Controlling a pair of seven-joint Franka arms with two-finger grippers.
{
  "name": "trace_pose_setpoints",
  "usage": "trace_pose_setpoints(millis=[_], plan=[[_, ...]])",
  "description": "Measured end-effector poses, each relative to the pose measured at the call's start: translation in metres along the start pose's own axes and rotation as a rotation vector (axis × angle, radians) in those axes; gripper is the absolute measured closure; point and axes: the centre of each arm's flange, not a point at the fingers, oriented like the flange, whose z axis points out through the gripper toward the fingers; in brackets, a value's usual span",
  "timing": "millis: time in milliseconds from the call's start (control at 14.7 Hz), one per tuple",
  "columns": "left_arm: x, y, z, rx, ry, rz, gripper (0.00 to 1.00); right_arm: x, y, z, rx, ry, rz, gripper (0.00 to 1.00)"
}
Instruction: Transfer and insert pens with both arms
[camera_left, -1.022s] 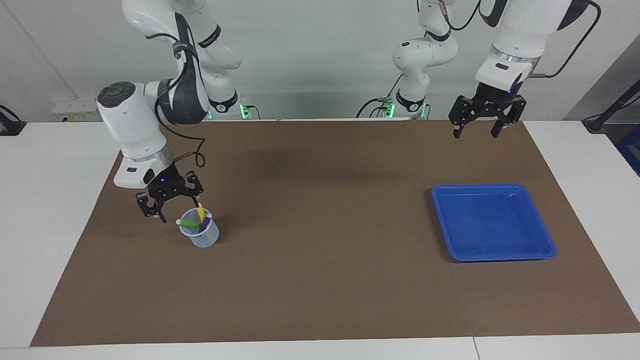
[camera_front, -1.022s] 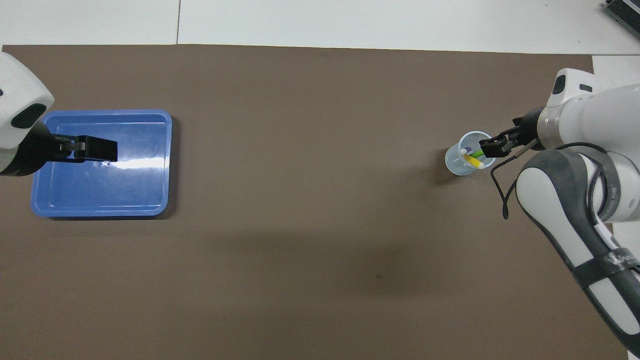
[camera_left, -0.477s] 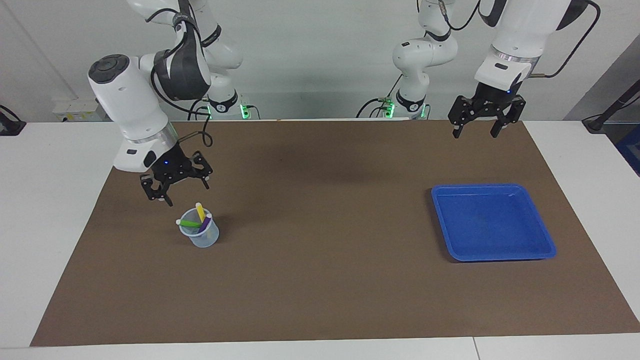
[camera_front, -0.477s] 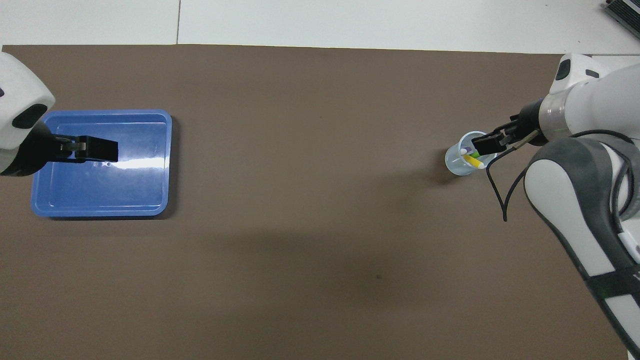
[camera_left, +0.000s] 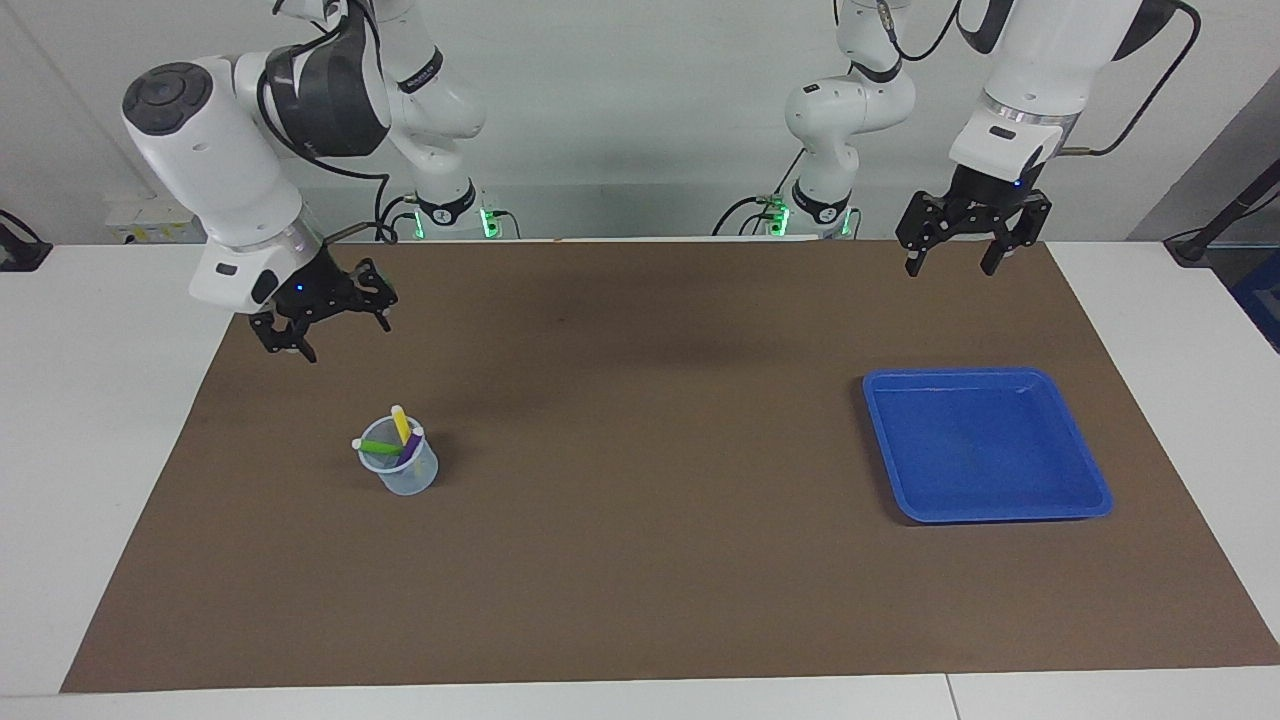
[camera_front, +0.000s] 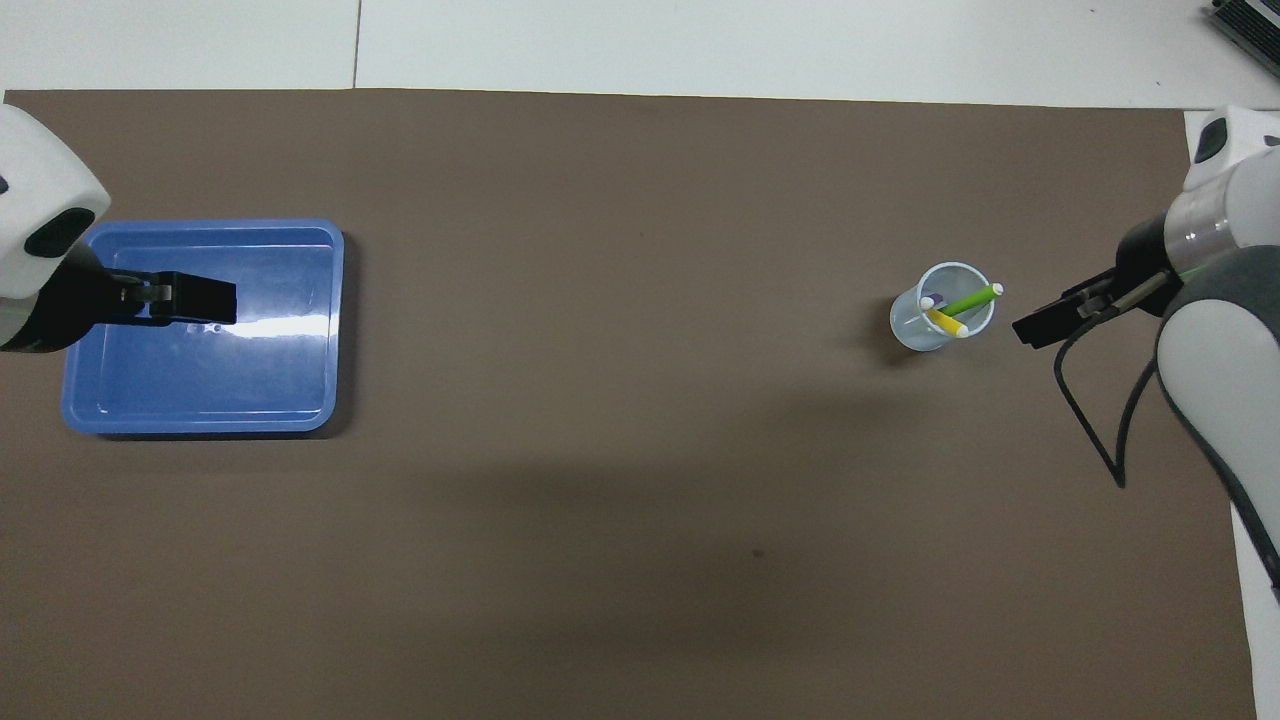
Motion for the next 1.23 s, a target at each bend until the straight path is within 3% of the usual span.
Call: trace_pose_setpoints(millis=[273,1227], plan=[[0.000,0.000,0.000,0.000,0.000,0.000,0.00,-0.016,-0.021,-0.026,-0.012,-0.024,0.062,0.00],[0.000,0.000,0.000,0.000,-0.001,0.000,0.00,-0.011,-0.030,-0.026,-0.025,-0.017,0.109,0.00]])
